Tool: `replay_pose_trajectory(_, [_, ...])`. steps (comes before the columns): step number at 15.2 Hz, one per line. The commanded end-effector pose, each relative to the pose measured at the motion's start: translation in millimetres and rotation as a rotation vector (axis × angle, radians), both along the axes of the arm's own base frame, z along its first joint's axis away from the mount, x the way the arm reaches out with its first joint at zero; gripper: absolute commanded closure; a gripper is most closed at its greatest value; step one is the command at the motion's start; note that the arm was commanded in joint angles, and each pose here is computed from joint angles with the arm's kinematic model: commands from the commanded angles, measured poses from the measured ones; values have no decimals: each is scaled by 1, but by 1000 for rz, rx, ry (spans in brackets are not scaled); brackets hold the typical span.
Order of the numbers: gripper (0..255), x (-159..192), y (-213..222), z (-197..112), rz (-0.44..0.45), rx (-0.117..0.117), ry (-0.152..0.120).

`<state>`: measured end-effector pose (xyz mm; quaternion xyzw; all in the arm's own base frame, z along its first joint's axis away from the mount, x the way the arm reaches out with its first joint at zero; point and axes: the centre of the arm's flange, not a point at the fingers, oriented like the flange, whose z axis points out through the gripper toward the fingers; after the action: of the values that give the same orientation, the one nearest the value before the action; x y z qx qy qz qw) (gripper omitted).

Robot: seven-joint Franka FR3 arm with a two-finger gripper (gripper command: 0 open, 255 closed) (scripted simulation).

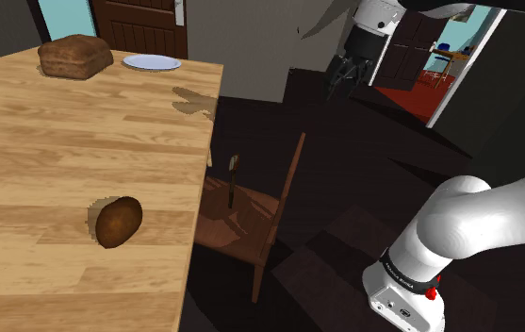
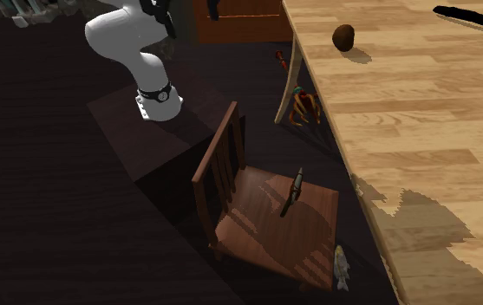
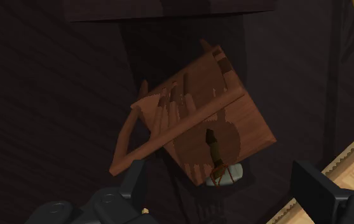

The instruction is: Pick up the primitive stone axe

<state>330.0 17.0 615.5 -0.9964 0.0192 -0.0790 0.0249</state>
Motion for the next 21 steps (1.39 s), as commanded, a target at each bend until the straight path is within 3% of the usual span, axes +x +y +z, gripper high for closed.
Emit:
replay_pose_trajectory(1, [0, 0, 0, 0, 0, 0, 0])
replay_pose_trajectory(21, [0, 191, 84, -180, -452, 44, 149])
